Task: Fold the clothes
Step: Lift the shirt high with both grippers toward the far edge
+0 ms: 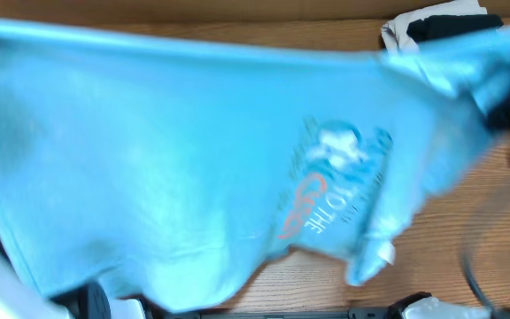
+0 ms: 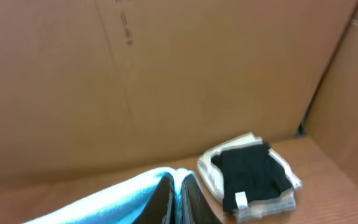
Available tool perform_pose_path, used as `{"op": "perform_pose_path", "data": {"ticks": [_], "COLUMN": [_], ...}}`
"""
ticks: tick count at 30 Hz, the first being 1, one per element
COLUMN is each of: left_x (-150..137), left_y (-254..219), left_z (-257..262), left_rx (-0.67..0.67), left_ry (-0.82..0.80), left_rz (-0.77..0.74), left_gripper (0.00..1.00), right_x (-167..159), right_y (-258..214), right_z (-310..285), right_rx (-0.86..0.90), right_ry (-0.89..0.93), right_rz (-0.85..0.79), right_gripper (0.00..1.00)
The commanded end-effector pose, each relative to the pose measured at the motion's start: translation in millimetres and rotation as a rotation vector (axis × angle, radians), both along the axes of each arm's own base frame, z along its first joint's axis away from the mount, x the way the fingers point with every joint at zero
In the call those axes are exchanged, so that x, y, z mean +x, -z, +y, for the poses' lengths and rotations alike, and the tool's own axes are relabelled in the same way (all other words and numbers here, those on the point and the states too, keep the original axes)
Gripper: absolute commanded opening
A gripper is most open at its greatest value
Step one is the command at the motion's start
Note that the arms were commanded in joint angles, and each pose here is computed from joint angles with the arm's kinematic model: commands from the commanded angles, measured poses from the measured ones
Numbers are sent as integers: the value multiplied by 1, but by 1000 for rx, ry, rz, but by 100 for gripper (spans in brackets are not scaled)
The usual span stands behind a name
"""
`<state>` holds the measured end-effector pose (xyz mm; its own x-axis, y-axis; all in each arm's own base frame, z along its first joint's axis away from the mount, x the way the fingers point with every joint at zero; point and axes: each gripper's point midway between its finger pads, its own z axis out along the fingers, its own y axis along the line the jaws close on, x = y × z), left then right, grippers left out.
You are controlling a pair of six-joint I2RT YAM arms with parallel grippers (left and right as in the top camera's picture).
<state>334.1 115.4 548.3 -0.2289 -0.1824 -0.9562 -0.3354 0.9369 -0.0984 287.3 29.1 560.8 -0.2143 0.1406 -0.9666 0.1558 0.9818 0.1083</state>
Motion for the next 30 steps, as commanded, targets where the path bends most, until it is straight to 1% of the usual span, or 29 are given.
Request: {"op": "perform_pose_path", "data": {"ticks": [1,4,6,8,10,14,19,21,24,27,30], "left_x": [49,90,112,129,136,137,136,135,134,130,119], "left_y": [24,29,26,18,4,-19,-20,-10,15,59,111], "left_z": [27,41,44,44,42,38,43,46,45,44,42], "left_rx": [8,18,28,36,49,78,97,104,107,89,32], "left_ry": [-39,-35,-15,3,10,18,9,7,17,36,42], "left_rz": [42,2,-44,-105,-169,-254,-251,-209,-101,70,273], "left_gripper": [4,4,4,4,4,4,4,4,4,4,4], "right_x": [60,110,135,153,161,159,158,164,177,186,186], "right_y": [8,-5,-18,-31,-45,-70,-77,-64,-21,43,107], "right_z": [-7,-26,-41,-51,-54,-58,-60,-59,-63,-66,-61], "right_rx": [-128,-113,-102,-109,-127,-180,-226,-230,-212,-199,-155], "right_ry": [118,225,279,292,268,257,255,222,211,185,114], "right_rz": [14,-87,-171,-249,-308,-399,-418,-369,-216,17,246], "right_gripper": [4,4,4,4,4,4,4,4,4,4,4]}}
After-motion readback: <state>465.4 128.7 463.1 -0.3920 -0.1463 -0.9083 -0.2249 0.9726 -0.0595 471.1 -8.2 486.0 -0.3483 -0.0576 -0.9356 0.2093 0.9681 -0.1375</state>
